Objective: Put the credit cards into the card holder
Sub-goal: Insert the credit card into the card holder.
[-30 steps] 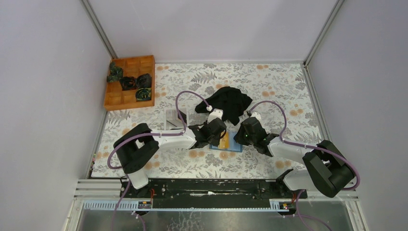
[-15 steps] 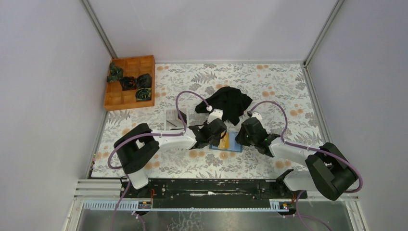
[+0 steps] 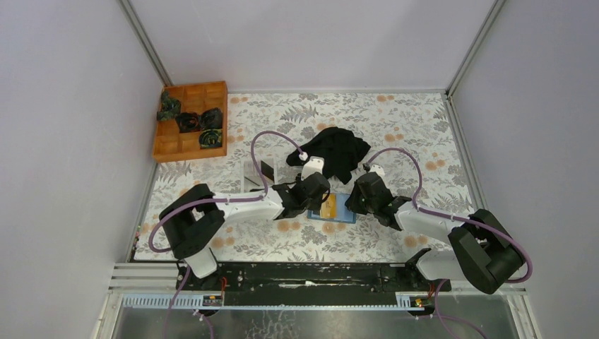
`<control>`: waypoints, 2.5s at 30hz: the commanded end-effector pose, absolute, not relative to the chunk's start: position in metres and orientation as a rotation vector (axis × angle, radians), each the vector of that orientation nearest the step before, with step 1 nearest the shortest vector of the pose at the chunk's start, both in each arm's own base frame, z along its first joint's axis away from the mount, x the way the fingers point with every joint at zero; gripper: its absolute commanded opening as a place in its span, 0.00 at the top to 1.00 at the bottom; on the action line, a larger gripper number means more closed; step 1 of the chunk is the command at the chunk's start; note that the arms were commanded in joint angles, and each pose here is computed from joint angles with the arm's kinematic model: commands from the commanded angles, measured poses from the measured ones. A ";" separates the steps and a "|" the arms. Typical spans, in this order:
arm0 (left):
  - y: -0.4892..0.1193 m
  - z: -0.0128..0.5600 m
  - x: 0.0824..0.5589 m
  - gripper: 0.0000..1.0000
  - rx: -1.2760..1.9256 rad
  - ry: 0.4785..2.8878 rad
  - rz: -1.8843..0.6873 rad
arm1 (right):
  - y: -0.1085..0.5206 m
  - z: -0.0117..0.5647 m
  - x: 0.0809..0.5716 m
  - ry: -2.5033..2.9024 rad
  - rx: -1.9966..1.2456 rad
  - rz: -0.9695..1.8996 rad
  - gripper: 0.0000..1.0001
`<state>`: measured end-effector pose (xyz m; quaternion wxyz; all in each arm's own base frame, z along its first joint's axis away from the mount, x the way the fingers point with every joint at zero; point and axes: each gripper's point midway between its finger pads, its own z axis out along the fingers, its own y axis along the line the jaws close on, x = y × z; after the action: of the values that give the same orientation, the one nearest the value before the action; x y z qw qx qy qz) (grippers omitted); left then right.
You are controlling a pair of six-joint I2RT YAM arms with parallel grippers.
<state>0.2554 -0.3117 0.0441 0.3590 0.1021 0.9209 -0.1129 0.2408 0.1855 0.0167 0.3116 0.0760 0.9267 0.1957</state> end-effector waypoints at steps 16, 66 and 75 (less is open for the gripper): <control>-0.306 0.028 0.267 0.57 0.306 2.341 -0.173 | 0.170 -0.001 0.231 2.517 0.194 0.408 0.83; -0.307 0.019 0.260 0.57 0.378 2.388 -0.134 | 0.166 -0.004 0.229 2.520 0.199 0.391 0.82; -0.295 0.014 0.253 0.57 0.373 2.407 -0.105 | 0.167 -0.002 0.230 2.517 0.198 0.398 0.82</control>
<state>0.2616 -0.3109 0.0210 0.3574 0.1353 0.9213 -0.0713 0.2440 0.1878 0.0158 0.3147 0.0762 0.9251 0.1986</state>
